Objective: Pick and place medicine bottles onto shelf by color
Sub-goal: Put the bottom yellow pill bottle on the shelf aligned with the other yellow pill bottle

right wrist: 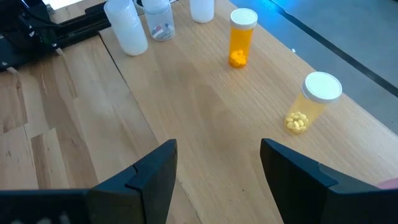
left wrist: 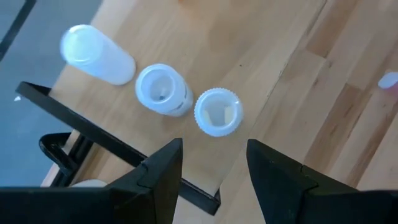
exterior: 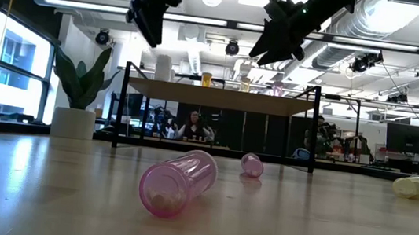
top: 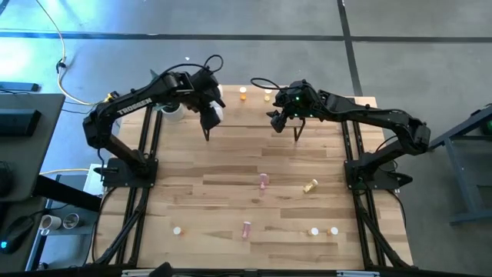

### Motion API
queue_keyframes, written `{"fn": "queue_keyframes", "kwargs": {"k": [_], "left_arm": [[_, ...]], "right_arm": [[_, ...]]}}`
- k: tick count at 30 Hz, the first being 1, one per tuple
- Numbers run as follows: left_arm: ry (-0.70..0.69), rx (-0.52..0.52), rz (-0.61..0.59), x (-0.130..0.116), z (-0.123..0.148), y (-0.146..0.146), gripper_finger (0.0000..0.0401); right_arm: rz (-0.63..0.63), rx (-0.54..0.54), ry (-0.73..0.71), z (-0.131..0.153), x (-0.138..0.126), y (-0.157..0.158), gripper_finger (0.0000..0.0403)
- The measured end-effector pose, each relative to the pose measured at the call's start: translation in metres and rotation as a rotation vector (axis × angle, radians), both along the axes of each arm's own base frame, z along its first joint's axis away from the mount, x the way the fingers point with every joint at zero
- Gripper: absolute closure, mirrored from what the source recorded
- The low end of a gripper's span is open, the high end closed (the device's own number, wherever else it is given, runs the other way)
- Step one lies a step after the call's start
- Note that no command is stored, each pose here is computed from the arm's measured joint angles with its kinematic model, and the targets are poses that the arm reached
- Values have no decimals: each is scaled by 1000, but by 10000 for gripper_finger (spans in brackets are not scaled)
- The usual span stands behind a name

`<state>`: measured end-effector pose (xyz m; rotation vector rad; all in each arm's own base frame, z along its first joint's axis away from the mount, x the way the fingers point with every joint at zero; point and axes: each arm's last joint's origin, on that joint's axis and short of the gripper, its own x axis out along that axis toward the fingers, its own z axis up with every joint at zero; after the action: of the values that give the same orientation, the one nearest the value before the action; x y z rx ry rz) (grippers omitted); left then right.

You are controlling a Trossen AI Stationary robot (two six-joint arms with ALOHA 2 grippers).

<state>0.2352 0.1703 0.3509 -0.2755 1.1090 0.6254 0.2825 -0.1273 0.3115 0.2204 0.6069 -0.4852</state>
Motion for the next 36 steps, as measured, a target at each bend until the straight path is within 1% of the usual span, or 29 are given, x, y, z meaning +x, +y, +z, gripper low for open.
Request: {"fn": "queue_keyframes", "kwargs": {"k": [7,9,14,18,22,28,30,32,36], "left_arm": [[-93,19,43,-16,22,-16,231],[-117,28,39,-19,28,-22,231],[-171,46,7,-27,38,-41,231],[-194,44,-19,-29,30,-54,231],[-218,41,-53,-26,12,-65,231],[-215,14,-109,-26,-6,-82,231],[-229,-13,-136,-27,-8,-89,231],[-237,-39,-165,-30,-12,-96,231],[-271,-40,-215,-32,-18,-109,231]], "right_arm": [[2,24,-11,0,3,6,181],[18,29,-4,-1,4,11,181],[22,96,3,-3,8,26,181],[17,160,17,-6,10,40,181],[-12,251,5,-7,12,55,181],[-77,421,-24,-9,16,82,181],[-109,485,-25,-10,16,91,181],[-147,550,-6,-13,15,101,181],[-242,661,83,-20,8,122,181]]}}
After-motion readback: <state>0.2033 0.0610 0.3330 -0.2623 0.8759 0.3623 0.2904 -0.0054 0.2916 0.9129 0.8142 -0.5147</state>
